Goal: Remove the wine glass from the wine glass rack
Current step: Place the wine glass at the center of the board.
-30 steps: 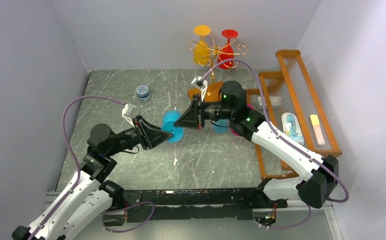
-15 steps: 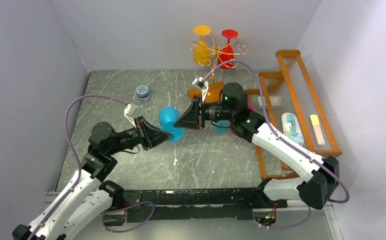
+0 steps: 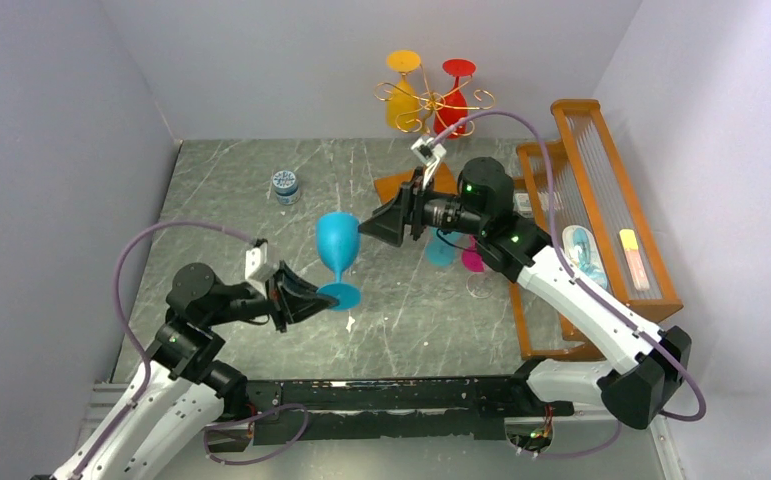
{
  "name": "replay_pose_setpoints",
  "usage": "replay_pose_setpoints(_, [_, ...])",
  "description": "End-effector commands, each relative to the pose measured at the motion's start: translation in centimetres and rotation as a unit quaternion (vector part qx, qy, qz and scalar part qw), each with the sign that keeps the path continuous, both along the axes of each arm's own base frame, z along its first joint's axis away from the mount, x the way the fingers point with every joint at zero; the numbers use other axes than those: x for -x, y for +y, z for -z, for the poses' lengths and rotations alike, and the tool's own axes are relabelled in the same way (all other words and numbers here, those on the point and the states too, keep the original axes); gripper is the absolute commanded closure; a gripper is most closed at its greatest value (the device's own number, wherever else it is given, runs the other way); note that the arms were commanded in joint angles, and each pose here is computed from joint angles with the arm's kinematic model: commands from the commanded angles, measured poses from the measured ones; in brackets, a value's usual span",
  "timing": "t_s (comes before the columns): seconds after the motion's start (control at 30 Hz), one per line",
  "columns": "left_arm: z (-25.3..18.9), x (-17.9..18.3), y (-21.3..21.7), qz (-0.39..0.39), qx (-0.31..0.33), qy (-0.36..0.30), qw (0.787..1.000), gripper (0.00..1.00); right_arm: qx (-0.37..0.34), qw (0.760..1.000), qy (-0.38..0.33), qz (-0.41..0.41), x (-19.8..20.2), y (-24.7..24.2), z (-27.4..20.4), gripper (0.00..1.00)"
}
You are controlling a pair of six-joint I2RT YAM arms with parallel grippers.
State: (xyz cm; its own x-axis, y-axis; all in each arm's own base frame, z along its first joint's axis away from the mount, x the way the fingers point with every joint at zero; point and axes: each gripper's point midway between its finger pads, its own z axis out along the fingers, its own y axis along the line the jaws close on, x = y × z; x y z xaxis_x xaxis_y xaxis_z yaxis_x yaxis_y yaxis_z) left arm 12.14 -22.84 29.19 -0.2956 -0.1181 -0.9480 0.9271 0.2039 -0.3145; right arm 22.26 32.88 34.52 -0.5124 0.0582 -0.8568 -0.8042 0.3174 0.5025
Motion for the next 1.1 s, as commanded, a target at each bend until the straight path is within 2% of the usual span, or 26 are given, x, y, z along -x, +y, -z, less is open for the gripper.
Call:
replay_pose_setpoints(0.0, [2.8,2.1,0.7,0.065,-0.056,-0.133,0.987,0.95,-0.009,0.999,0.027,0.016,-1.4,-1.3,-0.7,0.31])
replay_pose_setpoints(0.13, [4.8,3.5,1.7,0.118,-0.115,-0.274,0.947,0.95,-0.027,0.998,0.059,-0.027,-1.2,-1.2,-1.0,0.28])
replay_pose_setpoints(0.27, [4.7,3.6,2.1,0.122,-0.128,-0.323,0.930,0.95,-0.021,0.995,0.075,-0.062,-0.6,-0.7,-1.3,0.25])
replay_pose_setpoints(0.43, [4.6,4.3,1.7,0.169,-0.125,-0.337,0.918,0.95,-0.034,0.988,0.084,-0.123,0.5,0.2,-2.4,0.27])
replay_pose_setpoints(0.63, [4.8,3.6,2.1,0.163,-0.154,-0.355,0.908,0.95,0.014,0.981,0.119,-0.155,0.9,2.0,-0.1,0.35])
replay_pose_setpoints(0.8, [4.6,3.3,2.1,0.157,-0.154,-0.360,0.907,0.95,0.030,0.967,0.159,-0.197,2.3,2.4,1.3,0.56])
replay_pose_setpoints(0.87, [4.9,3.1,2.1,0.152,-0.162,-0.359,0.907,0.95,0.027,0.965,0.161,-0.208,2.8,2.4,1.3,0.58])
replay_pose_setpoints(0.93, [5.2,2.9,2.2,0.150,-0.169,-0.356,0.907,0.95,0.019,0.962,0.163,-0.219,3.4,2.2,1.0,0.66])
replay_pose_setpoints(1.07, [5.7,2.5,2.3,0.147,-0.181,-0.352,0.907,0.95,-0.002,0.955,0.164,-0.247,4.5,1.9,-0.1,0.68])
